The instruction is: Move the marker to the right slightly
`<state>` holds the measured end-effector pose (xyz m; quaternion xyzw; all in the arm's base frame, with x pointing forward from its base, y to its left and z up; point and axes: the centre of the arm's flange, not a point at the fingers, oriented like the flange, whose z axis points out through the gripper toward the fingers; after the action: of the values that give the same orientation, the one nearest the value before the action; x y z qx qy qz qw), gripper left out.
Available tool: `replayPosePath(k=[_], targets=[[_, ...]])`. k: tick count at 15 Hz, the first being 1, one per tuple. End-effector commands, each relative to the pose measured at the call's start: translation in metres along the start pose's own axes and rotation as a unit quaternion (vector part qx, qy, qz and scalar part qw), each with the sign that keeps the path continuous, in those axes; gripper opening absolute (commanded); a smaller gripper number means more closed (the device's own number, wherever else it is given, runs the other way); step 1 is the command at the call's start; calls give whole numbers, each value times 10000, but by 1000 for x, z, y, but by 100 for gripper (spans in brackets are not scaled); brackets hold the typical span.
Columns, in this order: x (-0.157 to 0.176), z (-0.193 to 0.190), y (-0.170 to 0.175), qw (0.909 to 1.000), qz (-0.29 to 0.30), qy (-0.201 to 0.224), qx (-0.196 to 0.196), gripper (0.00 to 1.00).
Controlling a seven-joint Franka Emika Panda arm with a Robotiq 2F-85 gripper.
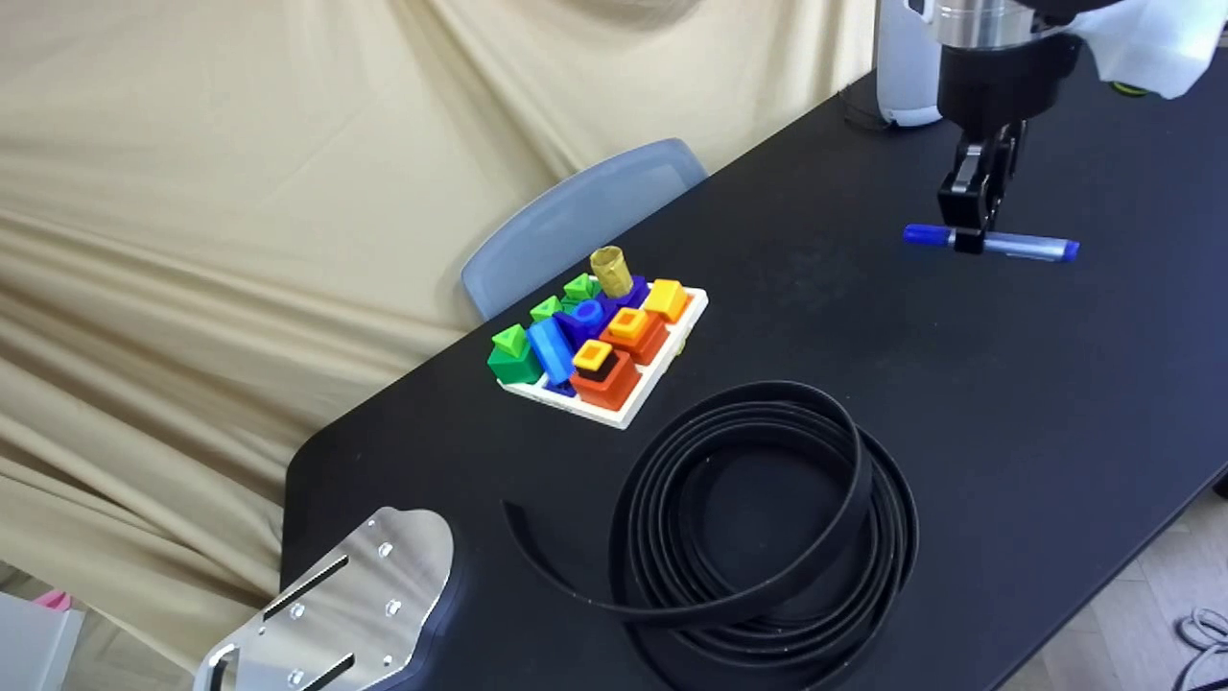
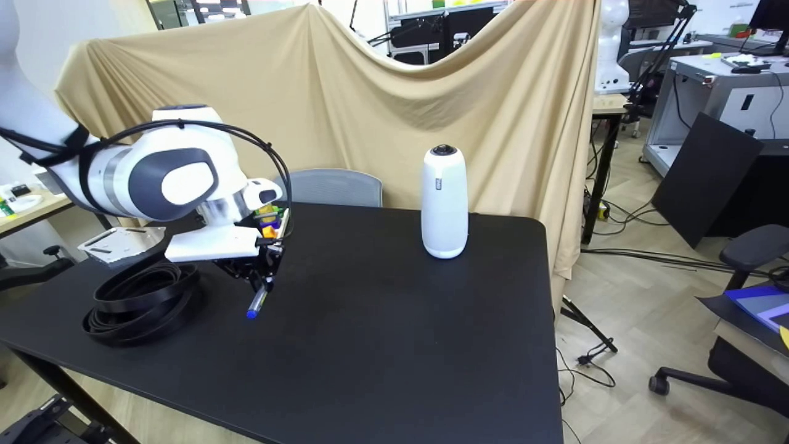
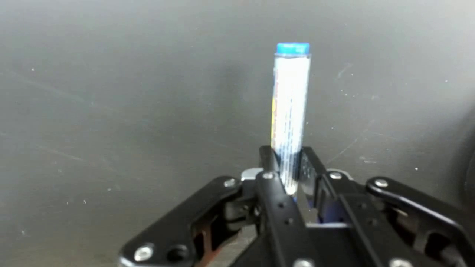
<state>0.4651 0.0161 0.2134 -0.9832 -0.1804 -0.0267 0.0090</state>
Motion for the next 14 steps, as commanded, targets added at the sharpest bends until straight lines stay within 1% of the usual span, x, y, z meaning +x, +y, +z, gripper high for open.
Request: replayPosePath(k=[1,5,9,12,13,14], targets=[[-7,18,8,9970,737,157,178,5],[-3,38,17,9910,1277,358,197,5],[-10,57,25,9863,1605,314,198,5],[-12,64,29,9845,1715,263,258,5],[-13,65,30,9841,1734,246,302,25],[-13,65,30,9835,1758,244,342,47]])
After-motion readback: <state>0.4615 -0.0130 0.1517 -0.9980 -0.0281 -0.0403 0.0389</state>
